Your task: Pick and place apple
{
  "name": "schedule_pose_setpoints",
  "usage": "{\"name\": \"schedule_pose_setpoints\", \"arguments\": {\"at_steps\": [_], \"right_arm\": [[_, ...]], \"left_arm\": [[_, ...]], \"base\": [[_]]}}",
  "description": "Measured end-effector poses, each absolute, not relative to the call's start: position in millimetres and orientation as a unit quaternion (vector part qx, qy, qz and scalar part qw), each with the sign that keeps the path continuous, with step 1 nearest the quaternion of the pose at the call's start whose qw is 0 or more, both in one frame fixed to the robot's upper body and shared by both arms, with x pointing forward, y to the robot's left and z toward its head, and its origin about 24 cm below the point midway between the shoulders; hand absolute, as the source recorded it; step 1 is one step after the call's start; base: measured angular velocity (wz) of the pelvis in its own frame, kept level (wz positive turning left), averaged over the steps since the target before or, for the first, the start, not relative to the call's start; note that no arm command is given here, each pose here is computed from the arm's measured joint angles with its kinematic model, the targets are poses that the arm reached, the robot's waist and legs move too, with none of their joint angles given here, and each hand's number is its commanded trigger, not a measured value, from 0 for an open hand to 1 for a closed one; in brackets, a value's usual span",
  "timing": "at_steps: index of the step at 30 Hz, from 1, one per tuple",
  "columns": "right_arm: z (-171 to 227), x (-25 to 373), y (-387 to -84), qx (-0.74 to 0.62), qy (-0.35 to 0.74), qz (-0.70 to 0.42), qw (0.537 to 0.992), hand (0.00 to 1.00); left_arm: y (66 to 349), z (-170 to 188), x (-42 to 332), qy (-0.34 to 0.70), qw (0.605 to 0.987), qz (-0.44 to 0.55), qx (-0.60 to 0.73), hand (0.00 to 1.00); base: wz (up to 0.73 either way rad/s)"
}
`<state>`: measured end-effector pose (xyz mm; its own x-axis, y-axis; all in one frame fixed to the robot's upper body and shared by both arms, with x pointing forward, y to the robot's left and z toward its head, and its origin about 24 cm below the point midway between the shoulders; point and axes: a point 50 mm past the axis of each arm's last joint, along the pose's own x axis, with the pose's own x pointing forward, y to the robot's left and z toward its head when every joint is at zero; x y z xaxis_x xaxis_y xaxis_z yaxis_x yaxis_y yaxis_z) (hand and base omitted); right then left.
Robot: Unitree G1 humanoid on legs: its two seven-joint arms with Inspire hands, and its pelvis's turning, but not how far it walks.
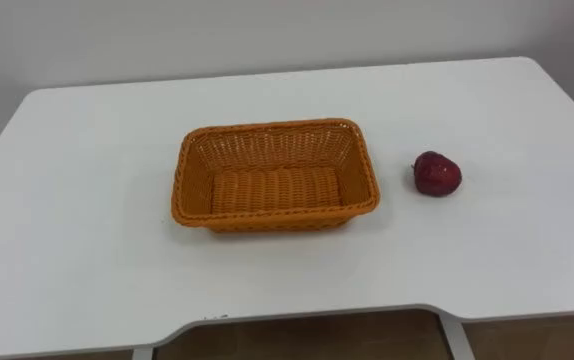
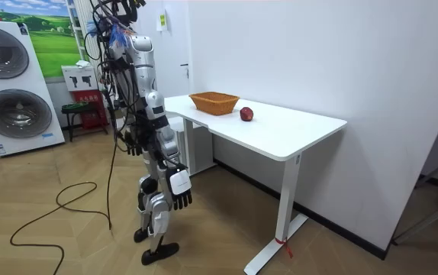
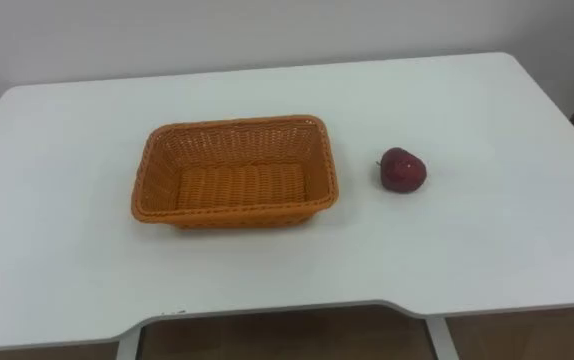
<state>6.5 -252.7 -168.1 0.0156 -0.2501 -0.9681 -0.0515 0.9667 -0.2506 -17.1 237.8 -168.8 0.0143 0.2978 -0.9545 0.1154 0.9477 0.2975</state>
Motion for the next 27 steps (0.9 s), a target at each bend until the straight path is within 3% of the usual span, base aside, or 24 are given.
{"name": "schedule_pose_setpoints", "arguments": {"at_steps": [12, 21, 27], "right_arm": [[-168, 2, -252, -0.079, 0.699, -0.117, 0.701, 0.00], [-165, 8, -260, 0.147, 0.599, -0.384, 0.687, 0.00], [-146, 40, -299, 0.330, 0.400, -0.577, 0.631, 0.00]], "left_arm": [[239, -168, -17, 0.697, 0.697, 0.079, 0.152, 0.00], [246, -166, -19, 0.681, 0.708, 0.119, 0.143, 0.00], [264, -160, -28, 0.672, 0.706, 0.183, 0.127, 0.00]], "base": [[-0.01], [-0.06], [-0.01]]}}
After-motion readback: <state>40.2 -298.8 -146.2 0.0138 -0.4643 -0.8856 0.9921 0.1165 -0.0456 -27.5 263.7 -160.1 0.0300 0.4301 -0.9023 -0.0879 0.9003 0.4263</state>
